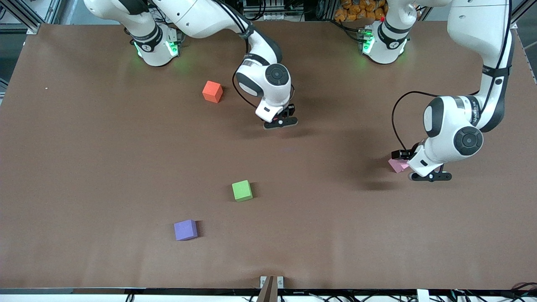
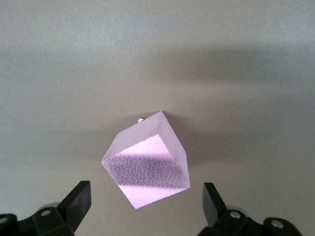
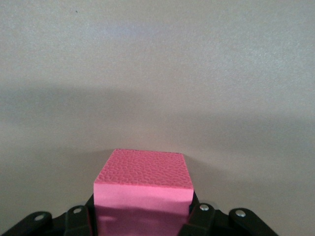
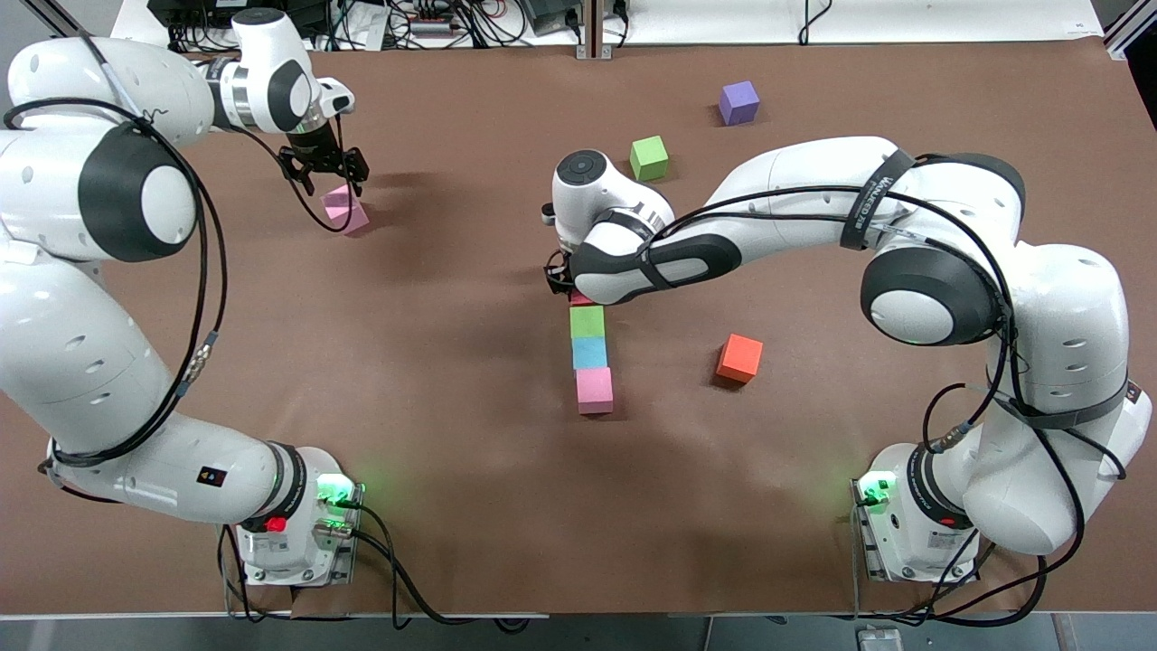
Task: Arrange blocks into number 1
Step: 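Place the red cube below green while the left gripper grasps the pink cube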
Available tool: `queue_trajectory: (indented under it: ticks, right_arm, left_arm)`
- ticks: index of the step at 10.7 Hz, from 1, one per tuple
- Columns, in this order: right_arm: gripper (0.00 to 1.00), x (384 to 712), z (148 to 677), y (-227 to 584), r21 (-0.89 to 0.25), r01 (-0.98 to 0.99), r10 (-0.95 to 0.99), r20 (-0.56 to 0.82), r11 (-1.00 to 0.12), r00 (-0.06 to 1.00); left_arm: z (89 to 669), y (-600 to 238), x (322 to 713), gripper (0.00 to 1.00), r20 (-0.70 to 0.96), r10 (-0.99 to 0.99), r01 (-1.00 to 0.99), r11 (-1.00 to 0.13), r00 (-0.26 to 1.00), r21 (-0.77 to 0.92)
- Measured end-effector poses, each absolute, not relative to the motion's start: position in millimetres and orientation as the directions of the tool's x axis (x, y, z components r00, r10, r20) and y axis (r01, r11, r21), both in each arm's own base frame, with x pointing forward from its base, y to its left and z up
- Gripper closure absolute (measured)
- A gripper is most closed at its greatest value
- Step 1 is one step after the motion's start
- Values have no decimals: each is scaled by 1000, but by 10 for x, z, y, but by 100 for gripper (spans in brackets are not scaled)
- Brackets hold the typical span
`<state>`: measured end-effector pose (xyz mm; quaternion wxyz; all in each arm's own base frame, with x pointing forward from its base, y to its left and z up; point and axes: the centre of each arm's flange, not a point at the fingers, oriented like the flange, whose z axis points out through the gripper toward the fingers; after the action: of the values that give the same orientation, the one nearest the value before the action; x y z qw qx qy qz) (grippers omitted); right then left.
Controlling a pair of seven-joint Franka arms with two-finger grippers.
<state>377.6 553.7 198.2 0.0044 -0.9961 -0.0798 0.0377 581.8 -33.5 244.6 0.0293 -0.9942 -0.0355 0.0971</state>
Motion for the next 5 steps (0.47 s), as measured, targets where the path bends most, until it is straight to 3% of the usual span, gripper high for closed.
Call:
queue_trajectory:
  ticks: [2, 3, 4, 5]
  right_arm:
    - [34, 3759, 1982, 5549, -14, 141, 141, -74, -990, 987]
    - [27, 3759, 1984, 5552, -14, 128, 129, -73, -992, 989]
    - [10, 3765, 1995, 5560, -18, 117, 118, -69, -993, 991]
    - [1, 3799, 2026, 5568, -23, 108, 109, -63, -994, 992]
  left_arm:
    - [2351, -350, 5804, 0, -198, 217, 204, -976, 956, -80]
    - [2290, -343, 5798, 0, -202, 246, 233, -969, 948, -88]
    - [2237, -328, 5799, 0, -201, 265, 251, -963, 943, -94]
    - [2208, -308, 5807, 0, -196, 274, 260, -961, 942, -97]
